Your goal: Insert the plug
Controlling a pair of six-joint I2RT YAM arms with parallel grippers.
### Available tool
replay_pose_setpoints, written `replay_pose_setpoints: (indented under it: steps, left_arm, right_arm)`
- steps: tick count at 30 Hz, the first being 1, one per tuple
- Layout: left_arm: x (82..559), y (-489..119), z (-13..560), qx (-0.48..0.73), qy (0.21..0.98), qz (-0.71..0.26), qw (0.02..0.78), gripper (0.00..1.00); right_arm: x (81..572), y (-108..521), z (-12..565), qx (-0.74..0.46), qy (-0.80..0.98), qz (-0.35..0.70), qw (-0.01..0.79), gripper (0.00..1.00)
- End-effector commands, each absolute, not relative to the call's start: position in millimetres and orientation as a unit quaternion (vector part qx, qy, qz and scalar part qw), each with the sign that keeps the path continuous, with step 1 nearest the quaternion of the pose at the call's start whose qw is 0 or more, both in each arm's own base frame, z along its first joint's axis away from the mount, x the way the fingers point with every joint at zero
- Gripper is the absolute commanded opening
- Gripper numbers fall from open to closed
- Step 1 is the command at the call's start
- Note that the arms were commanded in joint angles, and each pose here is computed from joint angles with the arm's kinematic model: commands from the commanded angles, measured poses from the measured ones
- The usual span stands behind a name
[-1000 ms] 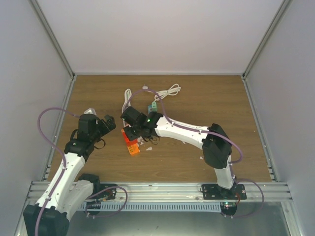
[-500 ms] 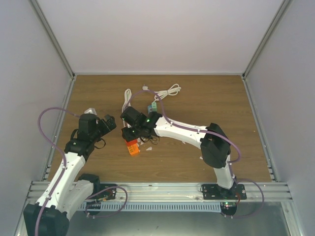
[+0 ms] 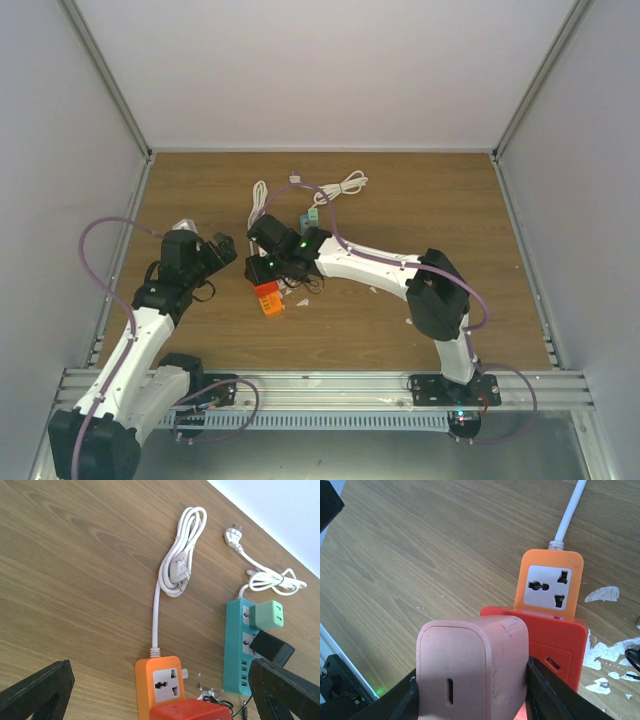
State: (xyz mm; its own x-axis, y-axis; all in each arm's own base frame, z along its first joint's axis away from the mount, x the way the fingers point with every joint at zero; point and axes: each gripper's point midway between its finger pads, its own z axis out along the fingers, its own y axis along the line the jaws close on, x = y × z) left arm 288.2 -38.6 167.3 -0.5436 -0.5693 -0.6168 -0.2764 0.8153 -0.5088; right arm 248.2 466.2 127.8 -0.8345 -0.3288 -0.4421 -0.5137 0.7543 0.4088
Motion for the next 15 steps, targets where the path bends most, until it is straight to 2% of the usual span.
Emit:
replay_pose_setpoints:
  steps: [1,15]
  left_arm:
    - [295,-37,172,-0.245,0.851,-0.183,0.427,0.99]
    - [296,-42,168,-0.24,0.855,-0.192,0.417,0.99]
  right_arm:
    - [247,446,106,-0.213,0.937,0.235,0.148,0.0]
    - [246,430,110,-0.201,0.938,0.232,0.158,0.01]
